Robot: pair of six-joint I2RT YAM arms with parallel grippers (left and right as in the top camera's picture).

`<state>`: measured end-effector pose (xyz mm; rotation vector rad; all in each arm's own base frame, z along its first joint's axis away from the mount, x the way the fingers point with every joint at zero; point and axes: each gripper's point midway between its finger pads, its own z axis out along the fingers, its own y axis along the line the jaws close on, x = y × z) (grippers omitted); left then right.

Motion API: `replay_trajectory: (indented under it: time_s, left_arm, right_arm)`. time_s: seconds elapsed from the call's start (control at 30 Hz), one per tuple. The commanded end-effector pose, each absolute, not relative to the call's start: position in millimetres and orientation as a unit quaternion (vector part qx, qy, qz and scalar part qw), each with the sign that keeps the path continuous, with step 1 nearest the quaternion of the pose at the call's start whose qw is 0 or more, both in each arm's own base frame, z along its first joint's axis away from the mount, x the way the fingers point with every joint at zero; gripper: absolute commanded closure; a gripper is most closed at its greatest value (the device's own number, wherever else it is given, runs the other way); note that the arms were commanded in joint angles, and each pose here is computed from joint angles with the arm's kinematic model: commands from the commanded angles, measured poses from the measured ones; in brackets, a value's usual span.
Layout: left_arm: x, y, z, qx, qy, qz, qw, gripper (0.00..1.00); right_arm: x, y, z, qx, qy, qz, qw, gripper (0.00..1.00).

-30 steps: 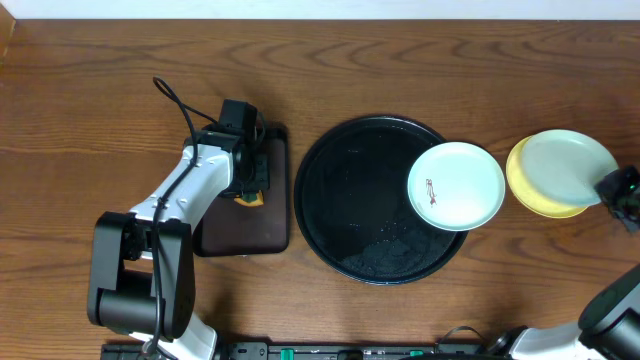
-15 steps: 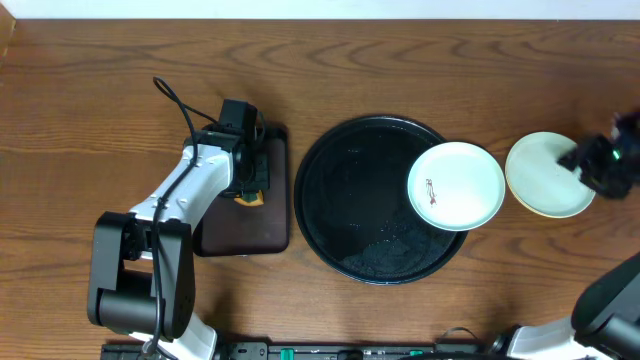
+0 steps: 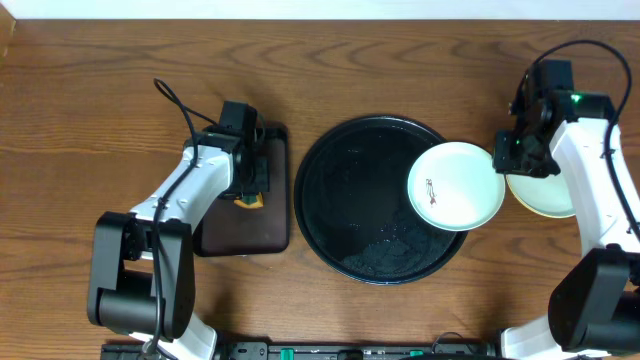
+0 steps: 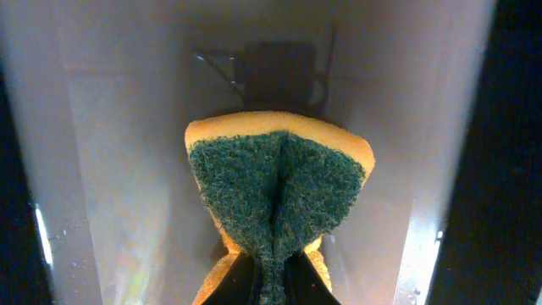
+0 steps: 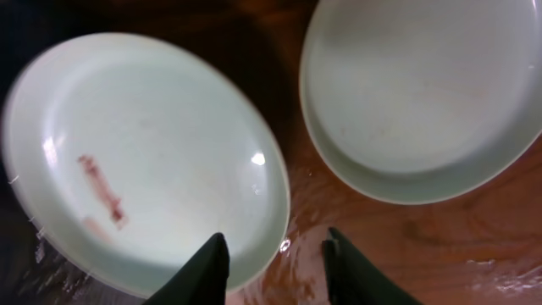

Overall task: Clean dirty plates on tray and stack at the side
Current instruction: 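Lower the pale green plate onto the yellow plate and release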

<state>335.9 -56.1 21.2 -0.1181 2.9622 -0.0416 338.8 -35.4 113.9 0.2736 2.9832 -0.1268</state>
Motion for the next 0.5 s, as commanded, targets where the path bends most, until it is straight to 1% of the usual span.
replay_trajectory:
  time_s: [0.0, 0.17, 0.37, 0.47]
  left_arm:
    - [329.6, -52.3, 13.6, -0.036, 0.996, -0.005, 0.079, 0.91]
    - [331.5, -52.7, 13.9, -0.036, 0.996, -0.006, 0.083, 0.91]
    - [332.6, -52.8, 14.1, -0.036, 0.996, -0.006, 0.085, 0.91]
    - [332.6, -52.9, 14.1, -0.036, 0.996, -0.006, 0.085, 0.91]
  right_arm:
    - [332.0, -41.8, 96.6, 0.1, 0.991, -0.063, 0.062, 0.68]
    - [324.6, -42.1, 70.8, 0.105, 0.991, -0.063, 0.058, 0.79]
    - [320.9, -46.4, 52.6, 0.113, 0.99, -0.063, 0.062, 0.81]
    - [320.3, -49.0, 51.9, 0.117, 0.989, -0.063, 0.062, 0.87]
